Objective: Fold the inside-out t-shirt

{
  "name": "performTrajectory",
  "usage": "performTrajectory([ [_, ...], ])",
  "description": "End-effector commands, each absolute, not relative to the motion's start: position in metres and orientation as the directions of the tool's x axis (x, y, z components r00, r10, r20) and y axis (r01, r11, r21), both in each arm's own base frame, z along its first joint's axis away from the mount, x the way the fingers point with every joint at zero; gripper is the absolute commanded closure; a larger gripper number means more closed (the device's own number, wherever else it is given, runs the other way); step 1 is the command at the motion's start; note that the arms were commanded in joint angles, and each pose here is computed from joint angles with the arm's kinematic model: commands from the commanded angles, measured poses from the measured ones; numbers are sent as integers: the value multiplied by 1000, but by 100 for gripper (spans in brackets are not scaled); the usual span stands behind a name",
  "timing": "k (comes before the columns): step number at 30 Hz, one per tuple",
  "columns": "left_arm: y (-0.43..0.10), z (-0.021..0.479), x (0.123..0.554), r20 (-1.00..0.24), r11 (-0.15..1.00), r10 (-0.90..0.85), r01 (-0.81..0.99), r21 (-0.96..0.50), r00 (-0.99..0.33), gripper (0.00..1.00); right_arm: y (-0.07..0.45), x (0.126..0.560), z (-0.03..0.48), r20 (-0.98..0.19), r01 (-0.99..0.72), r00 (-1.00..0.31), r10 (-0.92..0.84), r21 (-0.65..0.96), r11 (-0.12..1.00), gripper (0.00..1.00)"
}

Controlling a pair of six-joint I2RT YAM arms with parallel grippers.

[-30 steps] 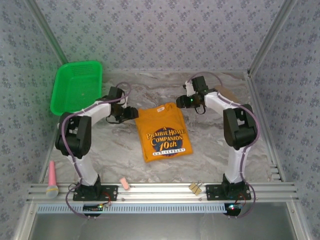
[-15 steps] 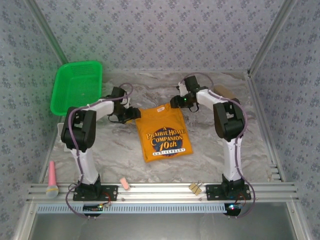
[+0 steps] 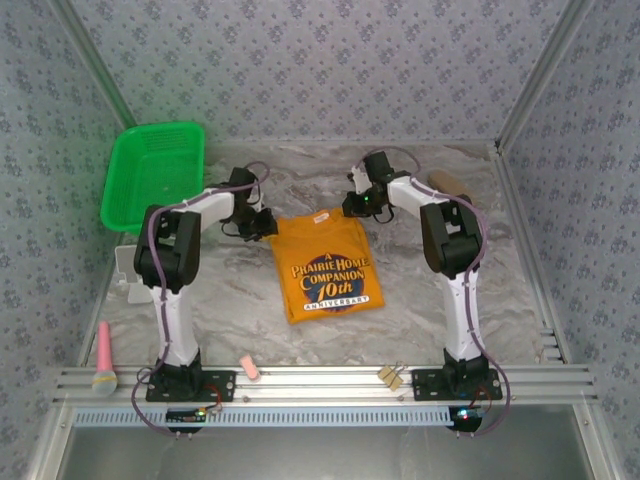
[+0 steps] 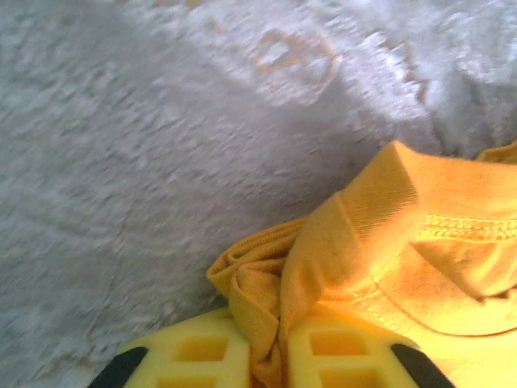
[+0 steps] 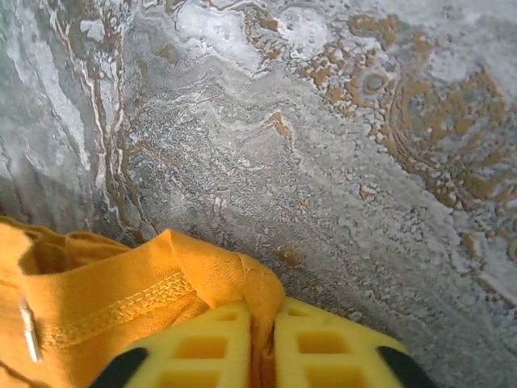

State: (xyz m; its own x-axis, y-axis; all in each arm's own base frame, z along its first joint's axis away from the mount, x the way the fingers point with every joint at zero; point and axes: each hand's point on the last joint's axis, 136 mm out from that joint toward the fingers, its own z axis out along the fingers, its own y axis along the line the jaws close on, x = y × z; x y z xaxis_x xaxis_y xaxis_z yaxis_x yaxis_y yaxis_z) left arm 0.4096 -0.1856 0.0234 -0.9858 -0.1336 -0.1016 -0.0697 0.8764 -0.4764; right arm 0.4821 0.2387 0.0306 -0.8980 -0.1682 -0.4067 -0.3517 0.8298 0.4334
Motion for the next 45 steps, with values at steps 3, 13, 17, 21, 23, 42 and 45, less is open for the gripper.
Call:
performTrajectory([
  [3,-220,25,431,-230,855,-27,97,-509,-973,100,250,470,33,-378,-369,-909,-174,539,758,100],
  [13,-198,32,409,-150,889,7,75,-452,-989,100,208,478,77,-442,-302,-895,-60,501,811,89],
  [17,-201,31,405,-160,873,-7,72,-482,-987,62,198,475,70,-434,-280,-899,-62,458,844,70],
  [21,-206,52,420,-264,844,-40,108,-525,-964,41,196,475,62,-418,-268,-906,-63,453,850,54],
  [23,-199,52,426,-267,858,-53,93,-505,-962,36,198,478,59,-411,-276,-909,-74,459,844,51],
  [42,-235,19,432,-196,863,53,144,-485,-979,96,222,464,29,-285,-271,-949,-134,520,810,75],
  [45,-231,24,431,-207,879,135,214,-425,-969,100,225,468,40,-305,-288,-944,-129,561,776,100],
])
